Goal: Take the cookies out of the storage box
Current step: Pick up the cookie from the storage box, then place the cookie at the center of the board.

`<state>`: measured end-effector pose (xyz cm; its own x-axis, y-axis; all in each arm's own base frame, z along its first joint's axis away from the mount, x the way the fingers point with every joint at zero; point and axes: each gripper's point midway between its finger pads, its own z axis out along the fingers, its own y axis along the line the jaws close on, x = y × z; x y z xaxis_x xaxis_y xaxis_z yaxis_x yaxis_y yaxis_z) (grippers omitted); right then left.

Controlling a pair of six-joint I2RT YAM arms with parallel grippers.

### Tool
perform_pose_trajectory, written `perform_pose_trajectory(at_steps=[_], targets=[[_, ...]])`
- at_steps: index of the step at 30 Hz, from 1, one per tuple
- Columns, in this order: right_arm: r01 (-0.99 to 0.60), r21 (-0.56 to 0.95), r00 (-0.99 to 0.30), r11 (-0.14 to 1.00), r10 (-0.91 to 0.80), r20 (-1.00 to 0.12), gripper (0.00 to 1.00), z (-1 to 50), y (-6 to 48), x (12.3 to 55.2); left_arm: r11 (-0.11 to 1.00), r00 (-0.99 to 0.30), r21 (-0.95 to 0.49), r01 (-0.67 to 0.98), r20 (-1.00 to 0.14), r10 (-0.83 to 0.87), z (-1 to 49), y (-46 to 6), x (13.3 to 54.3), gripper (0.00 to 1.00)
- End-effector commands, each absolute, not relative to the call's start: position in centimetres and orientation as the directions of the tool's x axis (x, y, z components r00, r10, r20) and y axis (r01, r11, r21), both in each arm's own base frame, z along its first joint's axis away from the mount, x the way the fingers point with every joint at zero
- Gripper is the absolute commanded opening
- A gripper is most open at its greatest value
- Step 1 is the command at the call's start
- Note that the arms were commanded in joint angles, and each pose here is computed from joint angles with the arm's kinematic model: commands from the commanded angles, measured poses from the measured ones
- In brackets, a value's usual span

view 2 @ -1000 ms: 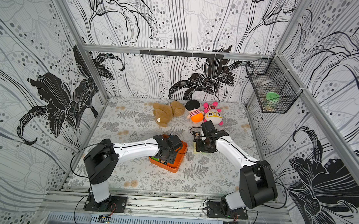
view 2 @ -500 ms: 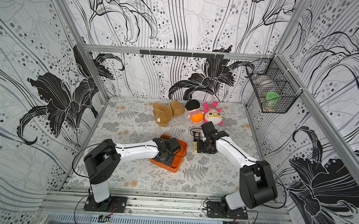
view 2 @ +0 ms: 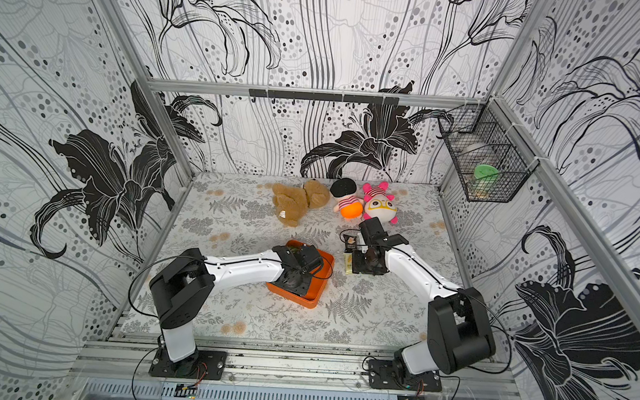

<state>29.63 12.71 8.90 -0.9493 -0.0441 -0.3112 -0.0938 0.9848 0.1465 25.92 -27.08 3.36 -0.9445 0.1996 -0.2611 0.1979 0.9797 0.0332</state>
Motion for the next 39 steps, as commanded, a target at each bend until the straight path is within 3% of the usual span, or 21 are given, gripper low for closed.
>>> perform_pose_trajectory(at_steps=[1, 22, 30, 39], targets=[[-0.108, 0.124, -0.949, 0.986, -0.065, -0.307, 0.57, 9.2, 12.2, 29.2, 0.984, -0.937, 0.021, 0.179, -0.3, 0.177, 4.8, -27.5, 26.9, 0.48], [-0.125, 0.166, -0.94, 0.978, -0.063, -0.336, 0.57, 9.9, 13.2, 30.3, 0.983, -0.922, -0.053, 0.174, -0.358, 0.144, 9.5, -28.9, 28.8, 0.48], [-0.097, 0.181, -0.939, 0.979, -0.03, -0.343, 0.56, 10.8, 13.7, 31.5, 0.994, -0.91, -0.06, 0.097, -0.409, 0.064, 12.8, -24.2, 30.8, 0.47], [-0.061, 0.247, -0.925, 0.967, 0.038, -0.378, 0.56, 12.5, 15.0, 33.4, 0.998, -0.898, -0.021, -0.065, -0.435, -0.068, 13.0, -13.2, 33.9, 0.47]])
